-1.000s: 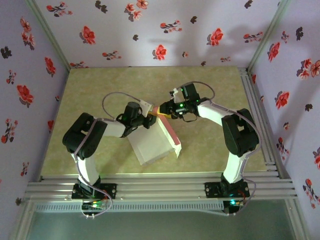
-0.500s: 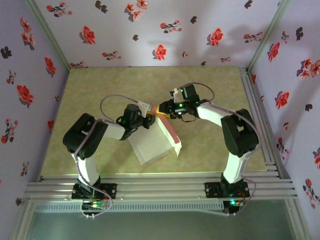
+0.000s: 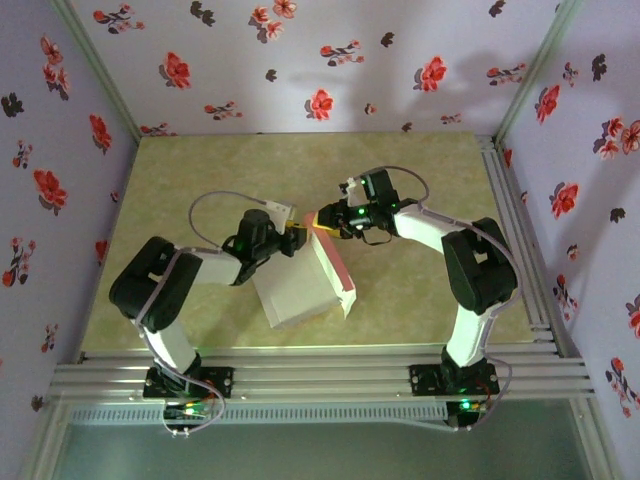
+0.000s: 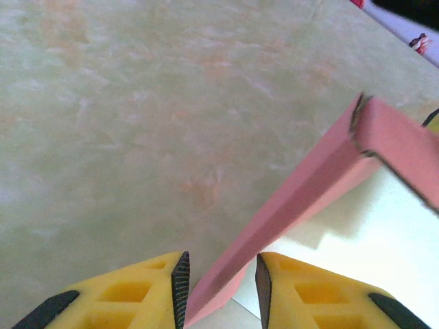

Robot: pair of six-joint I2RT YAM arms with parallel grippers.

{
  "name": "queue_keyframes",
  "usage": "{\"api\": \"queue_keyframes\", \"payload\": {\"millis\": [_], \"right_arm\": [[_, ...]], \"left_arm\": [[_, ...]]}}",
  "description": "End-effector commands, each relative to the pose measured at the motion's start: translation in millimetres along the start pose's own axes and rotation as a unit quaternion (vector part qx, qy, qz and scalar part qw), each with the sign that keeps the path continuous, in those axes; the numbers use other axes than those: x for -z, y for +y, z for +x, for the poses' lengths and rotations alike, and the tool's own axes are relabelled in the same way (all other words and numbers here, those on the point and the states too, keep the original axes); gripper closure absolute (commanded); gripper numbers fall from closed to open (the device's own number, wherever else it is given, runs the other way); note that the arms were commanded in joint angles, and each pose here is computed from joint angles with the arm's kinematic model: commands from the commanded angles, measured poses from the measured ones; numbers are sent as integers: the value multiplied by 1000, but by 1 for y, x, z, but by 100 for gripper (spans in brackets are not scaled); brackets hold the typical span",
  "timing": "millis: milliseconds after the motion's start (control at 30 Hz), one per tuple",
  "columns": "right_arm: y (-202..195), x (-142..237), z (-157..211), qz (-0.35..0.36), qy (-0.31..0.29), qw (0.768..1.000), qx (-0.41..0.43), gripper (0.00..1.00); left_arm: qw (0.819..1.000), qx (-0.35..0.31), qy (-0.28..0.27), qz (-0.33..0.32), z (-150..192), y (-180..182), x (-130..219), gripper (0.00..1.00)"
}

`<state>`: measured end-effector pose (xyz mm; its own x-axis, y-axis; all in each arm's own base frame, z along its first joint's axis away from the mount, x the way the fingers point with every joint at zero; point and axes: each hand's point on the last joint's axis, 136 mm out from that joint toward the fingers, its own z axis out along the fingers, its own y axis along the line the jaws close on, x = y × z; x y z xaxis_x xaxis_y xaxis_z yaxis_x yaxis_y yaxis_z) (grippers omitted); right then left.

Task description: Fold the paper box

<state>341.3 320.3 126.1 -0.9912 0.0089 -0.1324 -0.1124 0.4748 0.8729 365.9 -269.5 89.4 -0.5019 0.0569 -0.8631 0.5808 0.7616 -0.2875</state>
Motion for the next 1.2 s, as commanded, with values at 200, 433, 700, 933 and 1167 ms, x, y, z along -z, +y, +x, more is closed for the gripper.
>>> {"api": "queue_keyframes", "payload": {"millis": [200,433,700,933,1167], "right_arm": [[-15,-3,12,35,20,999,-20,60],[-13,-2,11,35,20,999,-19,60],[-13,-2,12,36,24,999,-17,60],[-15,-1,14,44,30,999,-12,60],[-14,-2,10,45,24,999,-9,60]], "left_arm": [[999,33,15,25,-4,1,21,78],[995,46,38,80,-9,-12,14,86],[992,65,49,100,-14,-14,0,100],[991,65,55,105,-12,-7,3,100],[990,67,55,114,-5,-8,13,100]]}}
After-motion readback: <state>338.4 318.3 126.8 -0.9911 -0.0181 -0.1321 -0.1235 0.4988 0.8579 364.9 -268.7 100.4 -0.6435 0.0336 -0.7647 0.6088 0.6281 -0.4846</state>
